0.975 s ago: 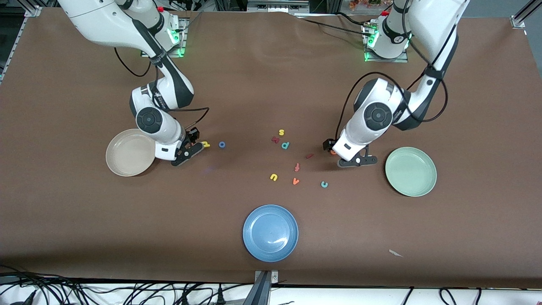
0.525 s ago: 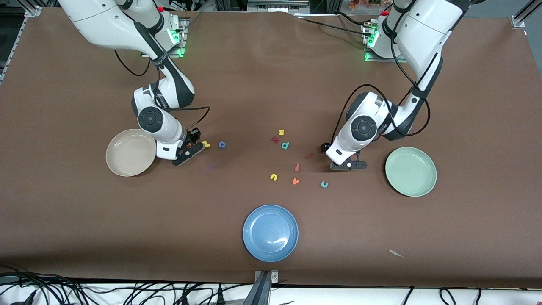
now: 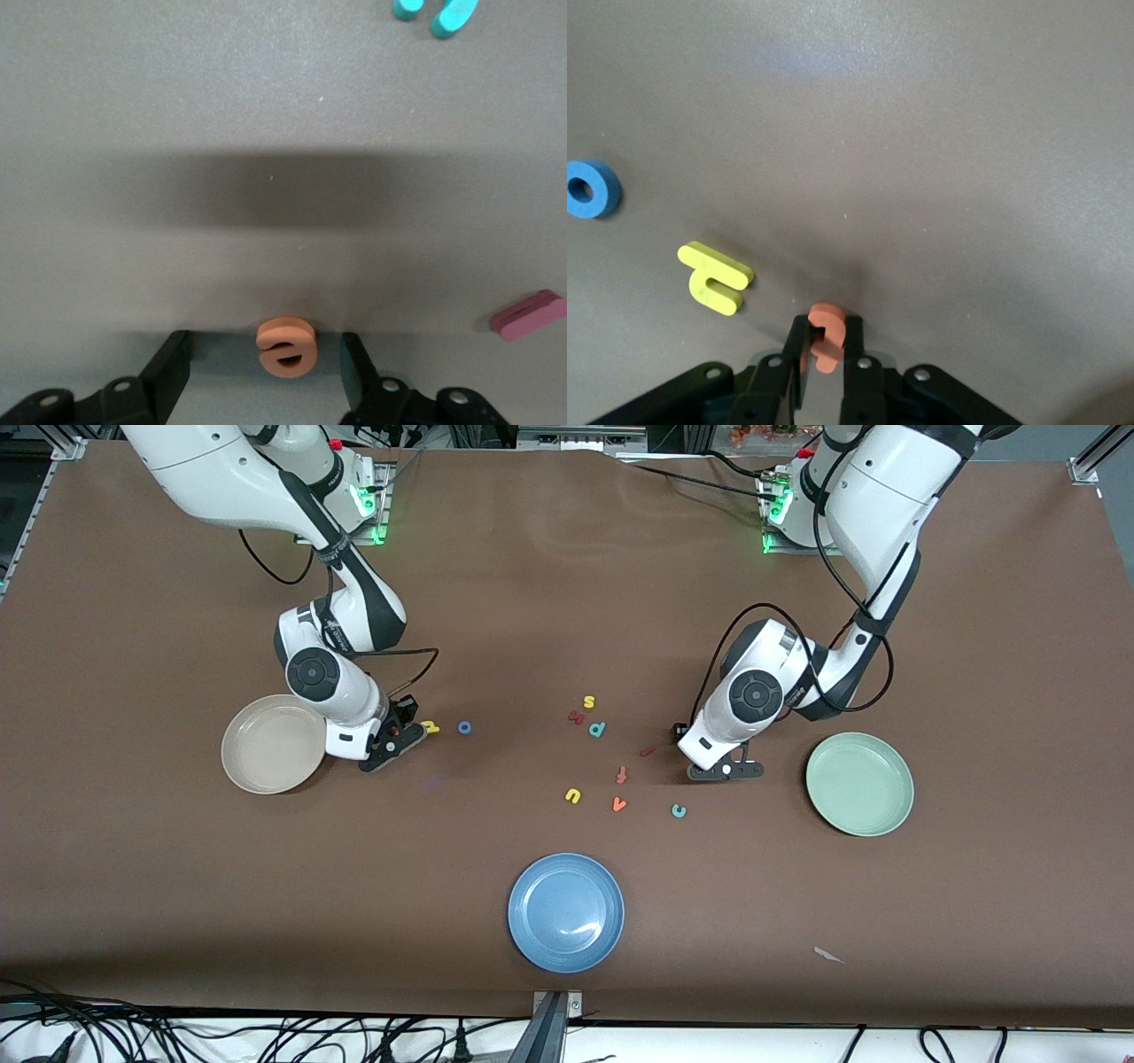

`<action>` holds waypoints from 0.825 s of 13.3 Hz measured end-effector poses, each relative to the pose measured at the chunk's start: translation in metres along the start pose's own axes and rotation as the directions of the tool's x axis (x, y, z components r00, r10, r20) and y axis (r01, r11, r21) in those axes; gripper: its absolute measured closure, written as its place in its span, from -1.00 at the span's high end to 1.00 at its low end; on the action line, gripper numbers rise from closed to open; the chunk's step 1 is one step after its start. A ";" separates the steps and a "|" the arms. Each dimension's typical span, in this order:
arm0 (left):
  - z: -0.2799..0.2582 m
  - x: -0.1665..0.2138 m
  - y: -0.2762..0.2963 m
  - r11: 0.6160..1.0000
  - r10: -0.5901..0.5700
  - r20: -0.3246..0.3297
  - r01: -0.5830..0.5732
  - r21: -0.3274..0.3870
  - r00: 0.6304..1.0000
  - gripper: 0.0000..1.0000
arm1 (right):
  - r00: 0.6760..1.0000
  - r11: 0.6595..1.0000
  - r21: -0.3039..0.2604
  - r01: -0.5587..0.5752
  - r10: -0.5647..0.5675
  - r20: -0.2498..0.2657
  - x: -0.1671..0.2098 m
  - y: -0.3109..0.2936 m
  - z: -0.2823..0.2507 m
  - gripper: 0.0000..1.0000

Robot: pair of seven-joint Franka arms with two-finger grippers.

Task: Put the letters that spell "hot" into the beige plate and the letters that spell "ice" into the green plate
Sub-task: 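Place the orange letter on the white plate while the left gripper grasps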

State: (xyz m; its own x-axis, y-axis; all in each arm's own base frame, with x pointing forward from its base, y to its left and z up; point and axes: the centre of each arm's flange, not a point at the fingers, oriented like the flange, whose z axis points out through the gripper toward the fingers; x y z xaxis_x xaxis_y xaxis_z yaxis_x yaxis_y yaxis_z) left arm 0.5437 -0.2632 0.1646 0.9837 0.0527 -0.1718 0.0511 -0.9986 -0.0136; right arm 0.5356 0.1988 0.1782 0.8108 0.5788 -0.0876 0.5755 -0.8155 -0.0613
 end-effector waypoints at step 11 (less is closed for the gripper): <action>-0.006 0.001 0.014 1.000 0.002 -0.012 -0.002 -0.005 1.000 -0.08 | 0.938 0.936 -0.106 -0.335 0.342 0.052 -0.095 0.196 -0.075 -0.62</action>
State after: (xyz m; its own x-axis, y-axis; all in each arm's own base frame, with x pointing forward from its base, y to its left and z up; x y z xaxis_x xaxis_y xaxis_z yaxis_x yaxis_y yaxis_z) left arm 0.5461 -0.2770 0.1697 0.9858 0.0505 -0.1605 0.0497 -0.9987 -0.0087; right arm 0.5794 -0.0156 0.2493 0.9518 0.2645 -0.1551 0.2787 -0.9572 0.0778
